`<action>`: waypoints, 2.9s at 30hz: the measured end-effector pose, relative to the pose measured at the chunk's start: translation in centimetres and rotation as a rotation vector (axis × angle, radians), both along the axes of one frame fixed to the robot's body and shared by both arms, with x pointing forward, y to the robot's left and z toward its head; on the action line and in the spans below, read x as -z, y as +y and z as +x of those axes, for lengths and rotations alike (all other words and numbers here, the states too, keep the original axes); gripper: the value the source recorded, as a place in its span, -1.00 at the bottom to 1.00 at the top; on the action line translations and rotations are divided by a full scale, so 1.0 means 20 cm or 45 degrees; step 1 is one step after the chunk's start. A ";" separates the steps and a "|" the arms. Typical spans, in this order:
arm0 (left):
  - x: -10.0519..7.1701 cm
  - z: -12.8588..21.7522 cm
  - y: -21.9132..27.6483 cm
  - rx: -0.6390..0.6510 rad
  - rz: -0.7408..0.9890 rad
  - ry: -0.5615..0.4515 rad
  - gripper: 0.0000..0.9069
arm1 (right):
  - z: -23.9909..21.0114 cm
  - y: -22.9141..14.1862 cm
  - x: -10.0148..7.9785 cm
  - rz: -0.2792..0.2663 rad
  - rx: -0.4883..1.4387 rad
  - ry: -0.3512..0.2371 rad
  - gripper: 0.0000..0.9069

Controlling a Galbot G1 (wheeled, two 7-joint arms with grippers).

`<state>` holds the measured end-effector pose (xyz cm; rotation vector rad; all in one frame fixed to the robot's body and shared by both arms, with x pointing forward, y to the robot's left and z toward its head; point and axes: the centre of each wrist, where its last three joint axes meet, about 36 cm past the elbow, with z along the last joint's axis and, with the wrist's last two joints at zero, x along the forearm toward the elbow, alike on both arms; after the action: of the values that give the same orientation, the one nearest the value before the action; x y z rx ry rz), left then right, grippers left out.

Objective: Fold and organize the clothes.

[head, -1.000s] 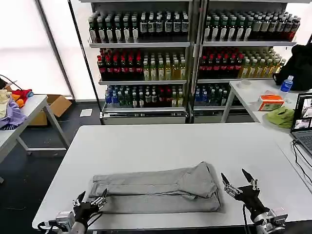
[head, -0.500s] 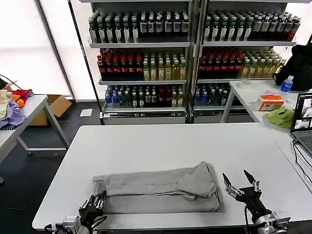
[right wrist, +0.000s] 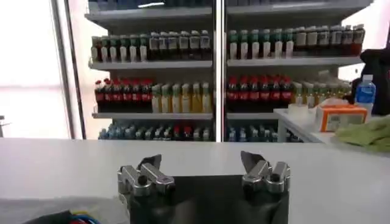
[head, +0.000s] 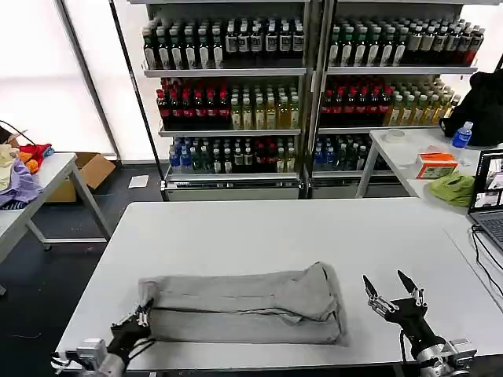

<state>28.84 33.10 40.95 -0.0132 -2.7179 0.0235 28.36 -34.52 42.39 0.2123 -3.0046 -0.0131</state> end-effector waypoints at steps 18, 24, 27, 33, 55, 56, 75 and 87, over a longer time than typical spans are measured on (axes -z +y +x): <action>-0.51 0.11 0.72 -0.011 0.302 -0.095 -0.98 | -0.02 0.02 -0.03 0.006 -0.033 -0.009 1.00; -0.56 0.17 0.45 0.157 0.206 -0.130 -0.98 | -0.04 0.03 -0.02 0.008 -0.041 0.002 1.00; -0.51 0.20 0.28 0.257 0.115 -0.104 -0.98 | -0.05 0.03 -0.03 -0.003 -0.052 0.007 1.00; -0.38 0.24 -0.01 0.410 -0.052 -0.027 -0.98 | -0.07 0.02 -0.02 -0.013 -0.054 0.017 1.00; -0.20 0.28 -0.51 0.509 -0.297 0.092 1.00 | -0.10 0.06 0.02 -0.026 -0.095 0.058 1.00; -0.22 0.28 -0.50 0.500 -0.302 0.079 1.00 | -0.10 0.06 0.02 -0.026 -0.095 0.057 1.00; -0.17 0.19 -0.03 0.096 -0.004 0.032 1.00 | -0.11 0.05 0.06 -0.041 -0.090 0.072 1.00; 0.00 0.16 -0.07 0.047 0.038 0.141 0.87 | -0.10 0.01 0.06 -0.052 -0.070 0.070 1.00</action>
<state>32.02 31.66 41.03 -0.0517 -2.6061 -0.0265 26.31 -34.24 41.12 0.2849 -2.9396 0.0474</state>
